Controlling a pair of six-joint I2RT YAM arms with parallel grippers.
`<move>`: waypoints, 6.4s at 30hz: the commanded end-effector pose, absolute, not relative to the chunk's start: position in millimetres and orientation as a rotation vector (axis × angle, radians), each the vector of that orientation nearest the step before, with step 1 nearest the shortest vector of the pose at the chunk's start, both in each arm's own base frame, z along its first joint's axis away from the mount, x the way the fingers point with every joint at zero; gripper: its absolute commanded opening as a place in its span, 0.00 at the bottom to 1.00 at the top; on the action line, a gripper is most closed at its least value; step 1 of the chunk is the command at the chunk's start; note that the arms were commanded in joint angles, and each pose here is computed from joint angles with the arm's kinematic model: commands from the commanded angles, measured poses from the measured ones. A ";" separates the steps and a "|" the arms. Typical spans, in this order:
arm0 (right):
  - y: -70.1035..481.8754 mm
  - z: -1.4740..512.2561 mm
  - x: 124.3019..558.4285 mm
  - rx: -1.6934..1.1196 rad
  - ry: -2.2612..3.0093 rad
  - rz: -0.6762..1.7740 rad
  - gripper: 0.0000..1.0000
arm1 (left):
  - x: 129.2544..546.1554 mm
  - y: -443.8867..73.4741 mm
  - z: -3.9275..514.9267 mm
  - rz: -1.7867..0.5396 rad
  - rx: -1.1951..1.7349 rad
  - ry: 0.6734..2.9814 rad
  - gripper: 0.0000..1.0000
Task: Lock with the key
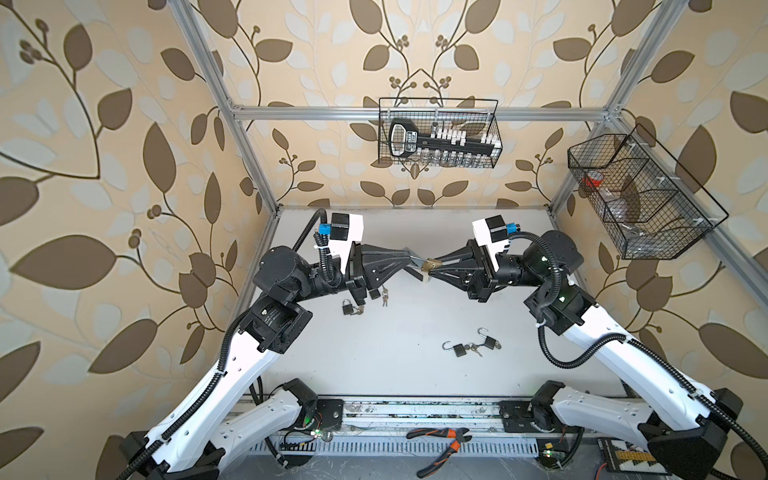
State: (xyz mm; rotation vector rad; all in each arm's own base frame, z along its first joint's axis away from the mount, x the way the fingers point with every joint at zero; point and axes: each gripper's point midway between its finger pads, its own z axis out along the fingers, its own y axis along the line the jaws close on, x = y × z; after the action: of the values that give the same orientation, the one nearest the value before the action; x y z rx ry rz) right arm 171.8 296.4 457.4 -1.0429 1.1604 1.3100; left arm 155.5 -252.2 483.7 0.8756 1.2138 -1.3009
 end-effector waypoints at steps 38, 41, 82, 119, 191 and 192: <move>272.9 455.4 166.3 -1.045 1.229 1.235 0.00 | 141.3 -250.1 474.4 -1.289 0.948 1.275 0.39; 272.3 456.5 164.8 -1.052 1.222 1.239 0.00 | 143.1 -250.6 472.7 -1.288 0.944 1.284 0.36; 278.3 470.0 186.7 -0.958 1.171 1.228 0.00 | 150.6 -269.3 446.2 -1.408 1.024 1.369 0.00; 274.4 400.3 206.5 -1.124 1.369 1.316 0.00 | 201.7 -224.4 422.5 -1.316 0.850 1.515 0.84; 264.5 456.7 203.0 -0.818 1.137 1.383 0.00 | 180.7 -264.3 416.7 -1.485 1.003 1.443 0.00; 262.4 459.0 202.4 -0.797 1.118 1.392 0.00 | 180.2 -264.2 416.7 -1.486 1.005 1.441 0.00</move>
State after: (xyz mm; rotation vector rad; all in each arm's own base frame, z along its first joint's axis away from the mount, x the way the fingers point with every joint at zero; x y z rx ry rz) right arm 206.2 281.3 404.6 -0.9193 1.3445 1.4402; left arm 192.9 -262.5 424.8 0.9556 1.4299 -1.3990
